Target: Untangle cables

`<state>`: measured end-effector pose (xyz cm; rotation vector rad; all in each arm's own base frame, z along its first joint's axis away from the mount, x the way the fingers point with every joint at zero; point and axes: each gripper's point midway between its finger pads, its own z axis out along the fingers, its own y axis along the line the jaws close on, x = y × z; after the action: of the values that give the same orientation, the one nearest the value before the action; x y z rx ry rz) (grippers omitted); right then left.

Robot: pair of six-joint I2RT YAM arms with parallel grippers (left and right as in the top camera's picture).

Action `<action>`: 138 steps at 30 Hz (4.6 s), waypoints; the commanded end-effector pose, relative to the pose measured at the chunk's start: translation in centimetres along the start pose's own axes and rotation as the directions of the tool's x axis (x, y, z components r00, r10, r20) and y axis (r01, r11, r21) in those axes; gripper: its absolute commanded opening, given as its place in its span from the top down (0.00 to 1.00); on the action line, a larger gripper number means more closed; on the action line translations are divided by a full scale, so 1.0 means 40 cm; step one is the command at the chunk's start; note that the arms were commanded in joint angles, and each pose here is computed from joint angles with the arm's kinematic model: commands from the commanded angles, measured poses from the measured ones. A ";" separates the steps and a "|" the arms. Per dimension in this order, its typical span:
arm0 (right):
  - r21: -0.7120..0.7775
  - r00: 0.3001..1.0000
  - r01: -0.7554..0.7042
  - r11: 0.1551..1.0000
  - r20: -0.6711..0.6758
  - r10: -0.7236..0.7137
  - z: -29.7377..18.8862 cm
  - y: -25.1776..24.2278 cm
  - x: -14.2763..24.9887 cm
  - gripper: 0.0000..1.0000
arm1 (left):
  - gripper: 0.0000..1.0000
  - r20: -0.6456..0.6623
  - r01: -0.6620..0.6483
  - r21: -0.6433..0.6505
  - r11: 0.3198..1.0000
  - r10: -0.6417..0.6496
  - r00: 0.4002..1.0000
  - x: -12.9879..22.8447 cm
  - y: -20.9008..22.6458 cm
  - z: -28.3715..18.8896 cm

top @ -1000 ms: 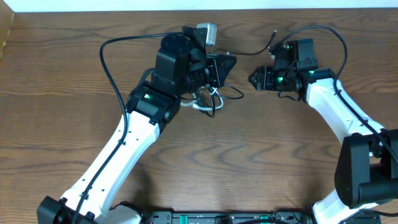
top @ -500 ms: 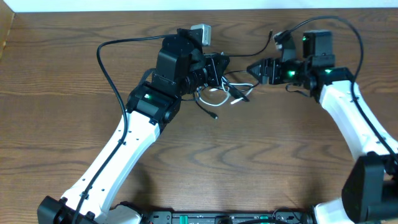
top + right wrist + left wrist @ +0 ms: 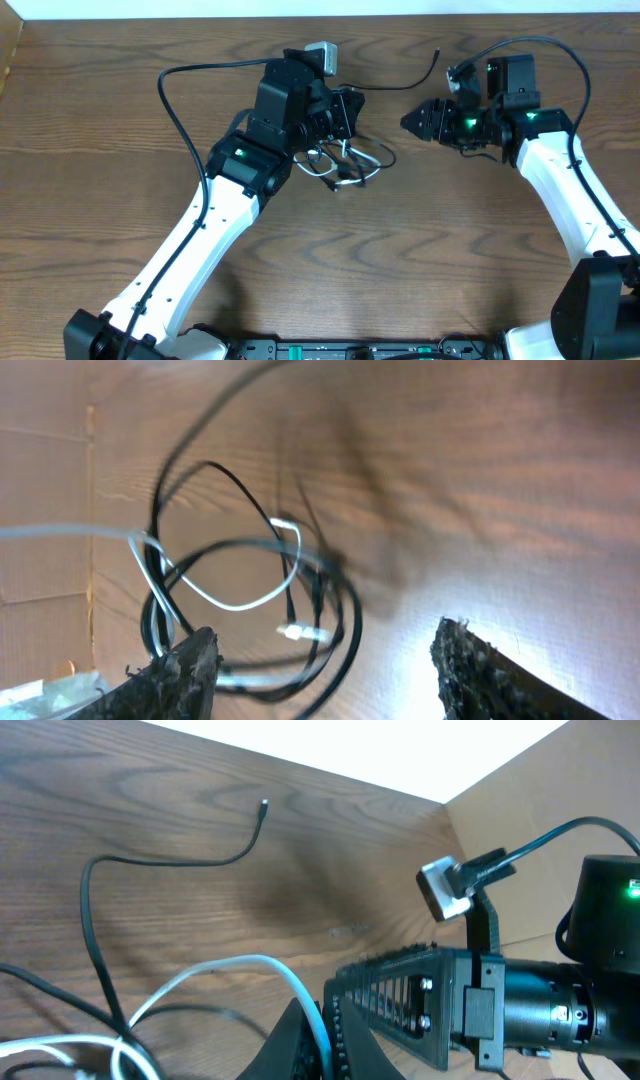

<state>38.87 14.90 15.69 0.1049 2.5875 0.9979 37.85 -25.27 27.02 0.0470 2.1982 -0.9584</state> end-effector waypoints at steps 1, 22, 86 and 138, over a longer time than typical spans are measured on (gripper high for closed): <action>0.016 1.000 -0.026 1.000 0.000 0.026 -0.010 0.009 0.001 0.35 | 0.93 0.025 -0.008 -0.001 1.000 0.008 1.000 -0.023 -0.009 -0.003; 0.112 0.965 -0.244 0.963 -0.074 0.253 0.098 -0.023 0.093 0.31 | 0.93 0.040 -0.007 -0.022 1.000 0.008 0.999 -0.030 0.000 -0.003; 0.406 0.931 -0.361 0.840 0.095 0.353 0.091 -0.438 0.155 0.99 | 0.93 0.680 -0.089 0.089 0.992 0.005 0.733 -0.450 -0.129 -0.540; 0.175 0.982 0.166 0.970 -0.119 -0.147 0.010 -0.183 0.003 0.62 | 0.93 0.509 -0.120 -0.413 0.903 0.338 0.792 -0.411 0.111 -0.471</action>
<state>39.07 6.30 8.64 0.1049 2.7862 0.6223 40.25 -2.87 42.21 -0.2317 1.7124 -0.1641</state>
